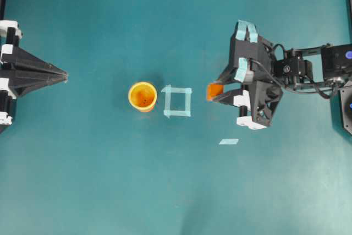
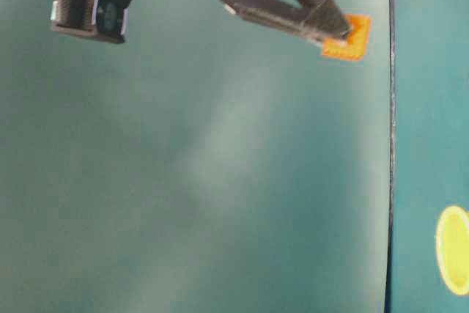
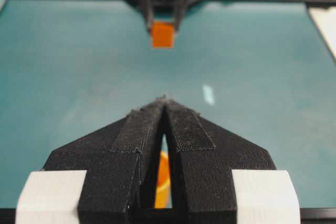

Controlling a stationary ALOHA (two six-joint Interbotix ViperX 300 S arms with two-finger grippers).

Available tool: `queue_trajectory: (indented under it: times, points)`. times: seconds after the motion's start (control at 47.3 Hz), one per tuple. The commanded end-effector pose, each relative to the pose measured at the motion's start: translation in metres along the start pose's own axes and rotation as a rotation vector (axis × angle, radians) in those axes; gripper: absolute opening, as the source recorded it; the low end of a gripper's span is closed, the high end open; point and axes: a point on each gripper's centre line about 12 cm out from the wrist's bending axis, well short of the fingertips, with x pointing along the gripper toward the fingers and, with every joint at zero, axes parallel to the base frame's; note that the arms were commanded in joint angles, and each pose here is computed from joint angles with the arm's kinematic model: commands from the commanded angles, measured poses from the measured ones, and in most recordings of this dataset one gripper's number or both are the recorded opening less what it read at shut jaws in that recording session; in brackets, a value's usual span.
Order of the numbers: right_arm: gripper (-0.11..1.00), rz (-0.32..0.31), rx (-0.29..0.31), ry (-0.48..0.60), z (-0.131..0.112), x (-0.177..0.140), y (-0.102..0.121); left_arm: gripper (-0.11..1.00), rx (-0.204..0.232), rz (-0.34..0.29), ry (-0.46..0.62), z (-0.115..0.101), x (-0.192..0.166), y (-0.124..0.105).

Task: Move the block to the left with right arm.
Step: 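Carry the held cube leftward past the taped square and orange cup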

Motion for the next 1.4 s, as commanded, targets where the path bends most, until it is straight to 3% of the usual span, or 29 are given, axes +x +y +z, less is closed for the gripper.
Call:
queue_trajectory:
  times: [0.0, 0.423, 0.909, 1.374]
  points:
    - [0.40, 0.001, -0.024, -0.056, 0.019, -0.005, 0.002, 0.00, 0.000, -0.001, -0.032, 0.013, 0.001, 0.000]
    - [0.40, -0.020, -0.088, -0.094, 0.060, 0.025, 0.004, 0.00, 0.000, -0.001, -0.034, 0.013, 0.001, 0.000]
    - [0.40, -0.053, -0.145, -0.196, 0.129, 0.062, 0.002, 0.00, 0.002, 0.000, -0.032, 0.013, 0.001, 0.000]
    - [0.40, -0.053, -0.145, -0.236, 0.159, 0.094, 0.005, 0.00, 0.002, -0.001, -0.037, 0.014, 0.000, 0.000]
